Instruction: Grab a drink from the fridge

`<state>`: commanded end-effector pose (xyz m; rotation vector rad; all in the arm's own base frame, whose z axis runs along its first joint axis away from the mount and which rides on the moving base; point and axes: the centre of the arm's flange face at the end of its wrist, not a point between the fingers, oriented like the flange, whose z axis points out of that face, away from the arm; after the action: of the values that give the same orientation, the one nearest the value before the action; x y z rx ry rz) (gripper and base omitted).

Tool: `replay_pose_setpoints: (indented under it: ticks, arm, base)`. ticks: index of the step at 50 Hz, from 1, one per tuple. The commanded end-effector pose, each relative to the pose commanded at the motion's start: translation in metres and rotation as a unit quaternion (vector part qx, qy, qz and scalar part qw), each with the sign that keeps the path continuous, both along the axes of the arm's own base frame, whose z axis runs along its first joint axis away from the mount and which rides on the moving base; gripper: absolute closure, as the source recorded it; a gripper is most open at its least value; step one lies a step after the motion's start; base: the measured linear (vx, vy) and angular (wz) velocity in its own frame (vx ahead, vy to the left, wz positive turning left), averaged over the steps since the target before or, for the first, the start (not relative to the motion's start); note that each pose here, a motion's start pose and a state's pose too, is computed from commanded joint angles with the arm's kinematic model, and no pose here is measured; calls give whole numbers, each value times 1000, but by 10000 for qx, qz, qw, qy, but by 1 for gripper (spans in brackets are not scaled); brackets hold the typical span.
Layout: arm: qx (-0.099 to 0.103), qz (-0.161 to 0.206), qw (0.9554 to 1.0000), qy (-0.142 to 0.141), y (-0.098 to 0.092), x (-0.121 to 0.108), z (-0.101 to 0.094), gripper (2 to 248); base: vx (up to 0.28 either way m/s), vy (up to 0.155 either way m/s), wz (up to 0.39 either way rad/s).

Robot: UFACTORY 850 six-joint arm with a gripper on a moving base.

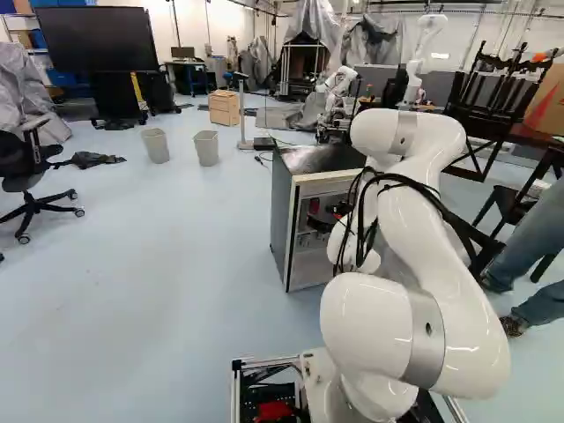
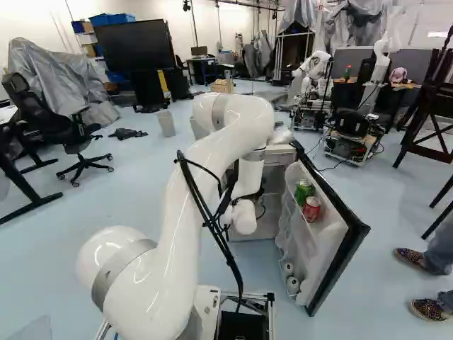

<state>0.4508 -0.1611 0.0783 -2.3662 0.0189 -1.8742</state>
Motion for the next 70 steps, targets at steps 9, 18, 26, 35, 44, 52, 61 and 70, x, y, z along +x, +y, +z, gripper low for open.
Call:
replay_pose_setpoints:
  ticks: [9,18,26,35,44,52,61,70]
  arm:
    - [-24,26,10000,-49,-6,8,-3,3]
    - [-45,88,9999,-128,-12,16,-6,3]
    - [-64,152,9997,-192,-17,23,-9,3]
    - [-93,247,9994,-205,-21,32,-13,3]
    - [-127,370,9991,-177,-22,41,-18,3]
    - [-159,486,9986,-145,-23,48,-22,3]
    - [-197,627,9978,-103,-22,56,-26,3]
    - [-239,772,9967,-61,-21,64,-31,3]
  base:
    - [0,0,0]
    - [0,0,0]
    - [0,0,0]
    - [0,0,0]
    - [0,0,0]
    - [0,0,0]
    - [0,0,0]
    - [0,0,0]
